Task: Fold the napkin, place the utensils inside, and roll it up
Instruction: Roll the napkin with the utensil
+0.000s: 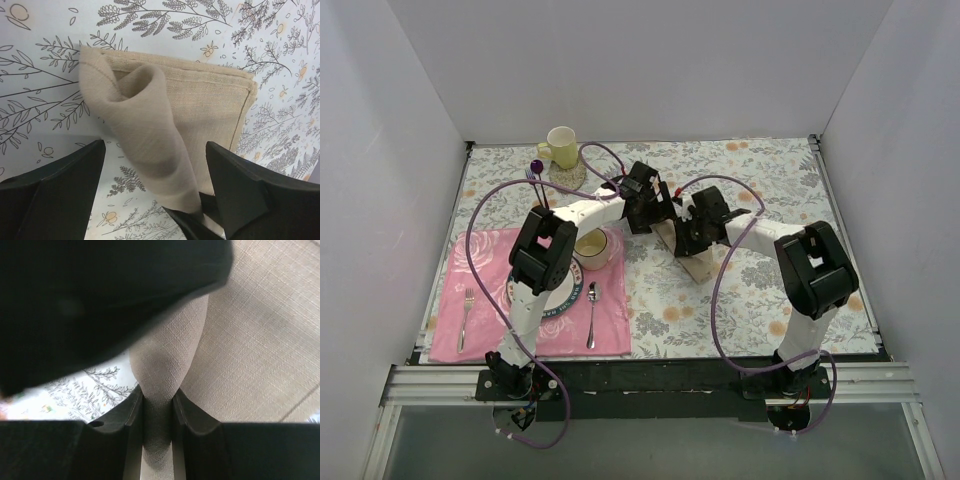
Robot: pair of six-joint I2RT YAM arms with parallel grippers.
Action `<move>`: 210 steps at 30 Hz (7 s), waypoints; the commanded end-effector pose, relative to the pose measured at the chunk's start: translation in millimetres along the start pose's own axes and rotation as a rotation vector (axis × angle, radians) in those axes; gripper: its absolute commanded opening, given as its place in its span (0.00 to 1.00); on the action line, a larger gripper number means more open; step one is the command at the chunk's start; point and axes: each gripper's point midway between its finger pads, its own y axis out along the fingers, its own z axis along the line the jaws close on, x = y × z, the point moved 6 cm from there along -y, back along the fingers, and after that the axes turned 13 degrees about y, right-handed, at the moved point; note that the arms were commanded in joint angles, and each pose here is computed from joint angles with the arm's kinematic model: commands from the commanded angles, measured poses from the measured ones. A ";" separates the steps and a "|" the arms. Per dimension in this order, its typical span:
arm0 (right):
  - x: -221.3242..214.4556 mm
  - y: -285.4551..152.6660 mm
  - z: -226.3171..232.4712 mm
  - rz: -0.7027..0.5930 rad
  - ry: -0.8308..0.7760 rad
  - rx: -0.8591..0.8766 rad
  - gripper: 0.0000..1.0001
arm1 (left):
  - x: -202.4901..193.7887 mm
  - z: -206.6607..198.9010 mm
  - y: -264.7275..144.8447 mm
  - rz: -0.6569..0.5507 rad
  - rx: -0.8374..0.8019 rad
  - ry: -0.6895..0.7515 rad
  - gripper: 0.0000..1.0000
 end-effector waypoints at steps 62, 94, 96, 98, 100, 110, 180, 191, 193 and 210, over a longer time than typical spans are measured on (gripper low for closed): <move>-13.2 4.8 2.5 0.048 0.110 0.138 0.26 | -3.0 -10.3 -25.6 0.029 -0.007 0.015 0.80; 5.6 -28.4 -12.1 -0.031 0.121 0.104 0.64 | -3.1 -9.0 -4.5 0.010 0.006 -0.108 0.25; 10.2 -42.8 -2.5 -0.130 0.027 -0.072 0.67 | -4.2 -10.2 -5.9 0.021 0.000 -0.113 0.24; 12.4 -48.7 5.6 -0.194 -0.025 -0.185 0.70 | -6.3 -10.1 -5.7 0.029 0.001 -0.114 0.24; 17.1 -54.3 14.8 -0.236 -0.049 -0.230 0.79 | -7.1 -9.1 -5.8 0.035 0.003 -0.119 0.24; 11.3 -19.8 50.6 -0.239 -0.117 -0.351 0.87 | -13.7 -8.1 -5.7 0.062 -0.003 -0.146 0.23; 16.8 -43.1 41.7 -0.285 -0.160 -0.396 0.83 | -16.6 1.4 6.3 0.080 0.023 -0.059 0.38; 4.9 -8.8 45.6 -0.291 -0.316 -0.522 0.81 | -20.2 -0.9 6.4 0.107 -0.004 -0.078 0.37; 2.6 -4.4 44.6 -0.281 -0.315 -0.508 0.69 | -19.2 -1.6 5.9 0.108 -0.010 -0.079 0.37; -2.3 -3.8 16.4 -0.188 -0.134 -0.235 0.37 | 20.7 -1.4 -19.9 0.059 -0.149 -0.070 0.79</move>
